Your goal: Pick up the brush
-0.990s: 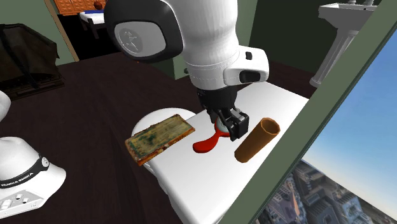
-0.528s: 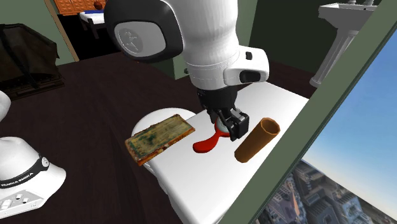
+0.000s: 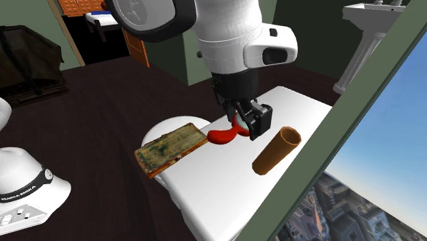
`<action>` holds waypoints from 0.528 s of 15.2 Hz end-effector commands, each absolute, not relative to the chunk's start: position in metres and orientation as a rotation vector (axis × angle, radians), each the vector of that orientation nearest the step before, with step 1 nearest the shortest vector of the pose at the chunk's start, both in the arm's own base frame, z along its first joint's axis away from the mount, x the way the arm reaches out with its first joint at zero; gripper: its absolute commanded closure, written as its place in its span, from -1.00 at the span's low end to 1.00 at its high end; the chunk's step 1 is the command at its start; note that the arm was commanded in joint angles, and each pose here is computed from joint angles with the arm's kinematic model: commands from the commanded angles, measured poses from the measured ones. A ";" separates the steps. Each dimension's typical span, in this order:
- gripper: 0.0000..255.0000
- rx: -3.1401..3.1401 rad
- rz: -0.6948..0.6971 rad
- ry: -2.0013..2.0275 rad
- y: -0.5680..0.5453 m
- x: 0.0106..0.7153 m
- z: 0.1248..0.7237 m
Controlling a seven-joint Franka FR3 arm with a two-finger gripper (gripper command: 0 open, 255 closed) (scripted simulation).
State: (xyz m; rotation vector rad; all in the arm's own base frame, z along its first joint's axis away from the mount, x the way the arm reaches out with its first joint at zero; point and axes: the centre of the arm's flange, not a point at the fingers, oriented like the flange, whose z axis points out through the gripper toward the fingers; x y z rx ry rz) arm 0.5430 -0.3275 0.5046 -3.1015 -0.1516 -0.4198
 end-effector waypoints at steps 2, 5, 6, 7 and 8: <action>1.00 -3.102 -0.420 -0.151 -0.329 0.543 0.521; 1.00 -3.102 -0.420 -0.151 -0.329 0.543 0.537; 1.00 -3.102 -0.420 -0.151 -0.329 0.543 0.542; 1.00 -3.102 -0.420 -0.151 -0.329 0.543 0.547; 1.00 -3.102 -0.420 -0.151 -0.329 0.543 0.548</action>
